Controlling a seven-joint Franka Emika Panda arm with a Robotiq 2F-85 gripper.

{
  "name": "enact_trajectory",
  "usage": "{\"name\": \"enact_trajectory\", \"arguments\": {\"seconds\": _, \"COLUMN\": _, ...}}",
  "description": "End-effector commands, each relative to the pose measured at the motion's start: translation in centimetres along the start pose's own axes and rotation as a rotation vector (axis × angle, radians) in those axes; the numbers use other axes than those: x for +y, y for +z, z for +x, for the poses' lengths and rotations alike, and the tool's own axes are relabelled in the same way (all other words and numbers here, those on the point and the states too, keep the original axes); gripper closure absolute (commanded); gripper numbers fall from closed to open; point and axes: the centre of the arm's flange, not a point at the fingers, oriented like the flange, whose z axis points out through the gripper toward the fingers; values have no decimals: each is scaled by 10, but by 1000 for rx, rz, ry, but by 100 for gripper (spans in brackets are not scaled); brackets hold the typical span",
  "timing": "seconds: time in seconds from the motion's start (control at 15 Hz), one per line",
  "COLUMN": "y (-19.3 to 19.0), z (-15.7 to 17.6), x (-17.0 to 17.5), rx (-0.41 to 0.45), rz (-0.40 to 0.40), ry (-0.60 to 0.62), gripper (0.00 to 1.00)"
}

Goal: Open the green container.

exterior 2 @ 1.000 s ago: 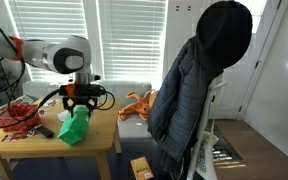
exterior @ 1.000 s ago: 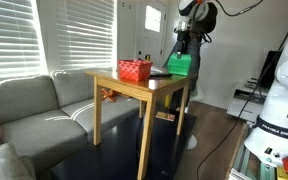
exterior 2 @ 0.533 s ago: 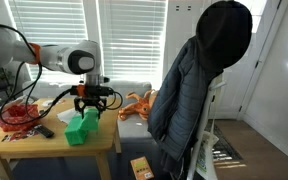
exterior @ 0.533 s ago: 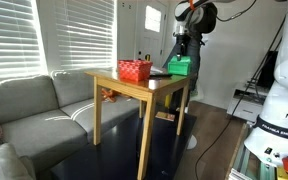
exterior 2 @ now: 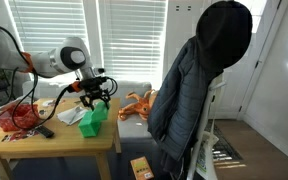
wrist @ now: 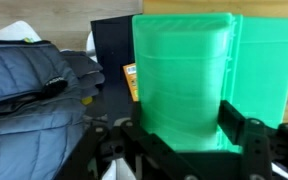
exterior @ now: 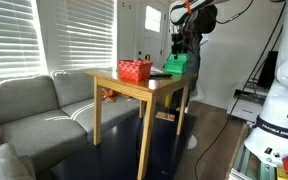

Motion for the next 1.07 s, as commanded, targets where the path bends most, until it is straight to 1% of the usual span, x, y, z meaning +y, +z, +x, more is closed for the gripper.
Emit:
{"name": "enact_trajectory", "arguments": {"seconds": 0.0, "y": -8, "z": 5, "x": -27, "rx": 12, "rz": -192, "ry": 66, "gripper": 50}}
{"name": "enact_trajectory", "arguments": {"seconds": 0.2, "y": -18, "z": 7, "x": -49, "rx": 21, "rz": -357, "ry": 93, "gripper": 50}}
{"name": "enact_trajectory", "arguments": {"seconds": 0.53, "y": -37, "z": 14, "x": -86, "rx": 68, "rz": -637, "ry": 114, "gripper": 50}}
{"name": "enact_trajectory", "arguments": {"seconds": 0.8, "y": -37, "z": 25, "x": -120, "rx": 69, "rz": -857, "ry": 113, "gripper": 50}}
{"name": "enact_trajectory", "arguments": {"seconds": 0.93, "y": -33, "z": 27, "x": -137, "rx": 60, "rz": -959, "ry": 86, "gripper": 50}}
{"name": "enact_trajectory", "arguments": {"seconds": 1.0, "y": -39, "z": 29, "x": -122, "rx": 67, "rz": -863, "ry": 95, "gripper": 25}}
